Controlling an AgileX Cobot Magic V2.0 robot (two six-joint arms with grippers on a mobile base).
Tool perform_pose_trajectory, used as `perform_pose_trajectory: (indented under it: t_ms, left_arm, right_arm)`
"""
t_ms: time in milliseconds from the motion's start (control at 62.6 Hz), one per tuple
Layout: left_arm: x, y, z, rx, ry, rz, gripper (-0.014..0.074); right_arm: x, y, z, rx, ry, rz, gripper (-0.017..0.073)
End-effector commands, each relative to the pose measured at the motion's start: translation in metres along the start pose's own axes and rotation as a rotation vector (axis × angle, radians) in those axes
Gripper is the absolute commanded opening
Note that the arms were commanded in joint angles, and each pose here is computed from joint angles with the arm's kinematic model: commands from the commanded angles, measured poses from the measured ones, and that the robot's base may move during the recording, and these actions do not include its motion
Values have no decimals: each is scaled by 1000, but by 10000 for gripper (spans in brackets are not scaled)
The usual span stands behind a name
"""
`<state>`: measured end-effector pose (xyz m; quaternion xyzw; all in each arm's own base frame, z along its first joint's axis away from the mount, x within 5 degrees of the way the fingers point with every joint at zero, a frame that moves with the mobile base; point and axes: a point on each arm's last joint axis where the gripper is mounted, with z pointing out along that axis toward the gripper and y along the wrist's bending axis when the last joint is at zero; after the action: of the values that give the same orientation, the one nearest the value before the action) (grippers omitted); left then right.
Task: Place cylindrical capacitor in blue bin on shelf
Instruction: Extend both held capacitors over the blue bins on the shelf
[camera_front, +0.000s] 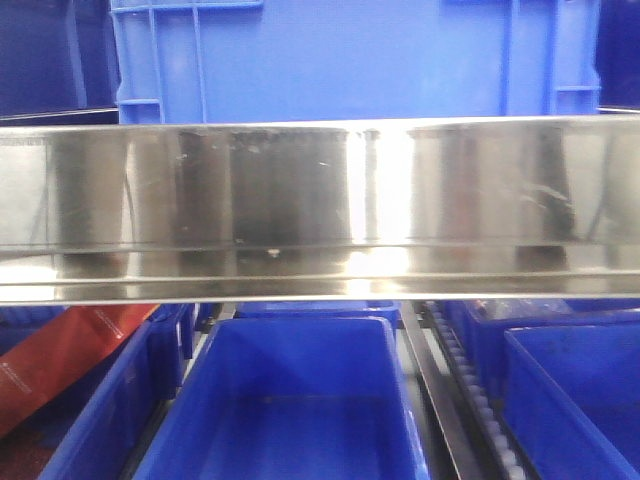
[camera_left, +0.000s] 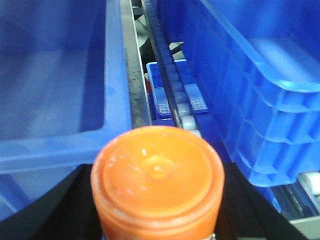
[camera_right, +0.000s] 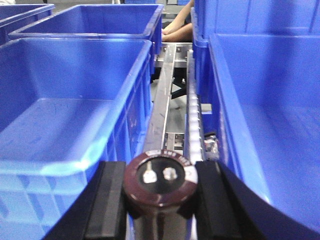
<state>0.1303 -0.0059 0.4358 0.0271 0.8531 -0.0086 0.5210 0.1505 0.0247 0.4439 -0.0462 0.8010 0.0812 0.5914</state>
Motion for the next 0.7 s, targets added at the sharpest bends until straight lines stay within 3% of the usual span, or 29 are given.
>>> perform_pose_trajectory:
  t_ms: [0, 687]
  left_arm:
    - [-2, -1, -2, 9, -20, 1, -111]
    - [-2, -1, -2, 9, -20, 1, -111]
  right_arm:
    - [-3, -1, -1, 9, -33, -5, -162]
    - [-3, -1, -1, 9, -33, -5, -162]
